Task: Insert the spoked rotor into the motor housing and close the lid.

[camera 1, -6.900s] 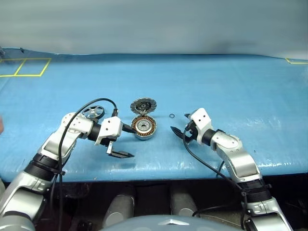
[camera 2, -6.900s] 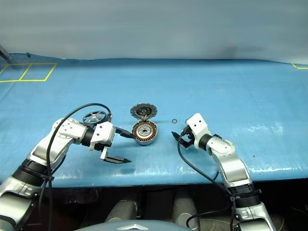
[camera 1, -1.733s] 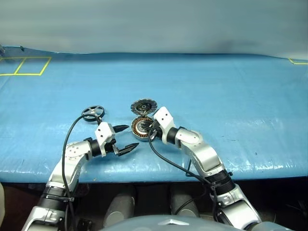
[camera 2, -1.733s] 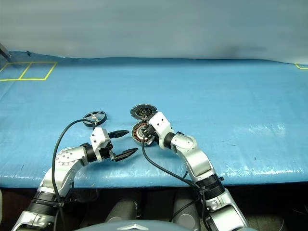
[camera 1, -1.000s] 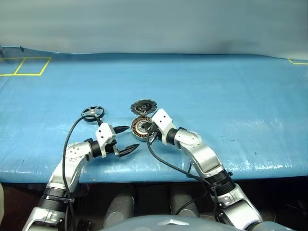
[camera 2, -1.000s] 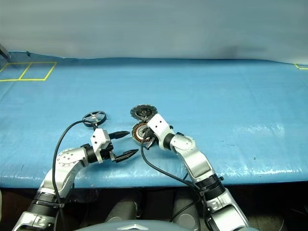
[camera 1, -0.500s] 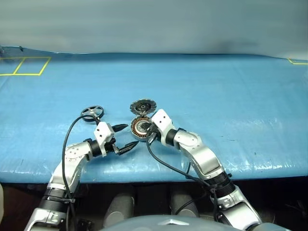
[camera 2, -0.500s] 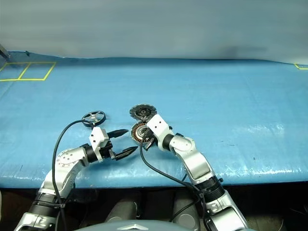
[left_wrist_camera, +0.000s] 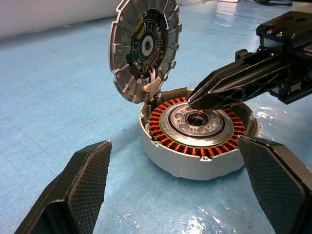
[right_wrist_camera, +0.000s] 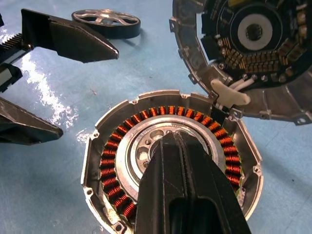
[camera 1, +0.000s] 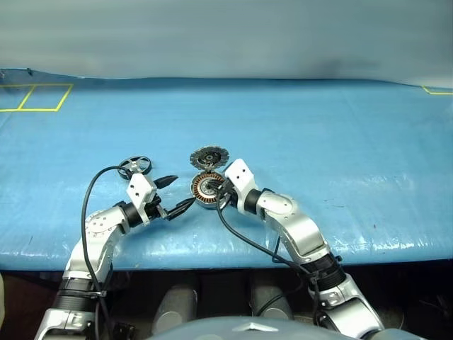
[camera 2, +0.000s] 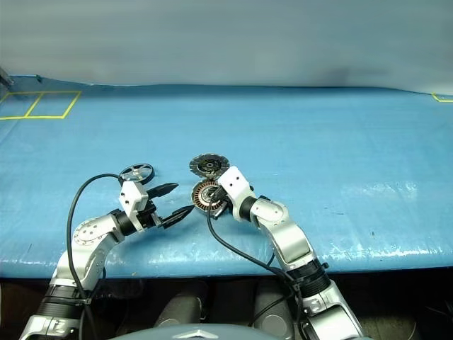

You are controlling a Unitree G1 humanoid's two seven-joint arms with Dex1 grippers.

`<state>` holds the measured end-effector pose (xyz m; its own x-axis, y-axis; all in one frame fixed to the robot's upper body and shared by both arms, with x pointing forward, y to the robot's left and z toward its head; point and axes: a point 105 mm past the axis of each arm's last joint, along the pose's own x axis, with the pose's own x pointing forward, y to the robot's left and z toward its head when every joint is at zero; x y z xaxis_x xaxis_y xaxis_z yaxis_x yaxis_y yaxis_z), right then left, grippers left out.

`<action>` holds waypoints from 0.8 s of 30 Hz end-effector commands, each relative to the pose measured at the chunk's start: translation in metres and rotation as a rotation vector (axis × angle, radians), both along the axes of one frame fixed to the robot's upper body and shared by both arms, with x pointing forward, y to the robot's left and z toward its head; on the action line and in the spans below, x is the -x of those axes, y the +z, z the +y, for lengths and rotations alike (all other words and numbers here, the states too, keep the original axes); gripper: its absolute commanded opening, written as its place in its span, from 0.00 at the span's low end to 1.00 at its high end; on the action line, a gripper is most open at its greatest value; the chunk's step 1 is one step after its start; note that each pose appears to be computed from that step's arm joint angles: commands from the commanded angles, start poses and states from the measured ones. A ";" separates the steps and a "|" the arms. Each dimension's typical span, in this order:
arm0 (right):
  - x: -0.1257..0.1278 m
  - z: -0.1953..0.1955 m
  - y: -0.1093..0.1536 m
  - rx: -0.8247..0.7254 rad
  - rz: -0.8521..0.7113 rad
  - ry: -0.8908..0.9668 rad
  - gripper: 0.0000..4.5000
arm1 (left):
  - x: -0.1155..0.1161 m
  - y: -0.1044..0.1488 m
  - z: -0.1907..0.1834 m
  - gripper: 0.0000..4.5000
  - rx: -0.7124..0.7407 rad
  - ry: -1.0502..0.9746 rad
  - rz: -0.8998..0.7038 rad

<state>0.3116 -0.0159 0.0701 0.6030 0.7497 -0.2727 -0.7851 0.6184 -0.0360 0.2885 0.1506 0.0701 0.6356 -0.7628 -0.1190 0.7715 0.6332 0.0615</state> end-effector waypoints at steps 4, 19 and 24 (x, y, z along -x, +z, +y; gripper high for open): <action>-0.003 0.001 -0.001 0.019 -0.010 -0.004 0.00 | -0.001 0.018 0.005 1.00 0.022 0.028 -0.063; 0.014 0.000 0.039 -0.079 -0.131 0.060 0.00 | -0.013 0.034 0.037 1.00 0.033 0.256 -0.012; 0.022 -0.007 0.043 -0.076 -0.145 0.077 0.00 | -0.013 0.050 0.052 1.00 0.001 0.307 0.053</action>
